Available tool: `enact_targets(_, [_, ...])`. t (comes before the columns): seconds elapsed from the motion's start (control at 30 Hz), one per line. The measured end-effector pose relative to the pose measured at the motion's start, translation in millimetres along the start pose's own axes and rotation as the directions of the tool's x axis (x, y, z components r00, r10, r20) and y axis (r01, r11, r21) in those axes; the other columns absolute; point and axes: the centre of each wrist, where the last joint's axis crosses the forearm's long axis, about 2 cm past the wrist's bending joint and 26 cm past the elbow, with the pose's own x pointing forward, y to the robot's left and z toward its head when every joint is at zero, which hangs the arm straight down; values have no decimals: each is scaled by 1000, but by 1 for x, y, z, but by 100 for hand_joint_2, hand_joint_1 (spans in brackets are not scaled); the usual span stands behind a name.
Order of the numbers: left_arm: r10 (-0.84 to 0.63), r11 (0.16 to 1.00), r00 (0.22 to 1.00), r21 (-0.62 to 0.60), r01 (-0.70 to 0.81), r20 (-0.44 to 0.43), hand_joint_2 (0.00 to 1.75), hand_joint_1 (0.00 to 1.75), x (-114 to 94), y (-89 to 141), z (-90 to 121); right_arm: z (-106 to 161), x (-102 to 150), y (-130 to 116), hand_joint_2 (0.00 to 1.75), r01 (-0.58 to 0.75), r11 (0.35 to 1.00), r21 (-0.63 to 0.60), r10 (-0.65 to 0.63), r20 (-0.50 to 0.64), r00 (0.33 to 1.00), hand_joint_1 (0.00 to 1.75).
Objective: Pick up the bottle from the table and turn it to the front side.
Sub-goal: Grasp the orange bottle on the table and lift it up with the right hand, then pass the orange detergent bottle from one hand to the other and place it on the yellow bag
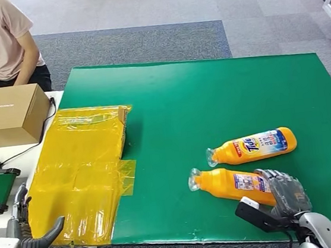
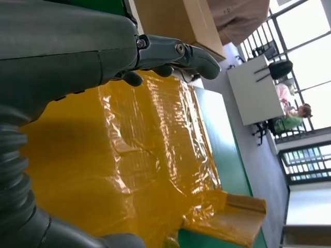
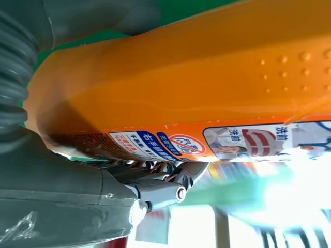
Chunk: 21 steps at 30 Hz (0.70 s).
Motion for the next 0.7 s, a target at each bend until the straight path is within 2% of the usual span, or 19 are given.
enact_targets(0.13, [110,992,994,-59,-110,10,175,0,0,-7,-4,-8,39,-13,175,102,989,-108,-88,127,988,175])
enact_targets(0.3, [296,949,955,-121,-291,25,175,0,-2,-22,-21,-35,95,-21,175,274,951,-142,-227,281,933,175])
enact_targets(0.4, [397,910,917,-144,-389,30,175,0,-3,-34,-38,-57,131,-21,175,361,924,-122,-300,352,887,175])
enact_targets(0.53, [496,854,868,-203,-479,35,175,0,1,-59,-61,-80,174,-6,175,432,900,-52,-372,424,826,175])
enact_targets(0.7, [576,790,817,-281,-546,32,175,0,9,-83,-82,-90,205,19,175,442,896,52,-414,464,784,175])
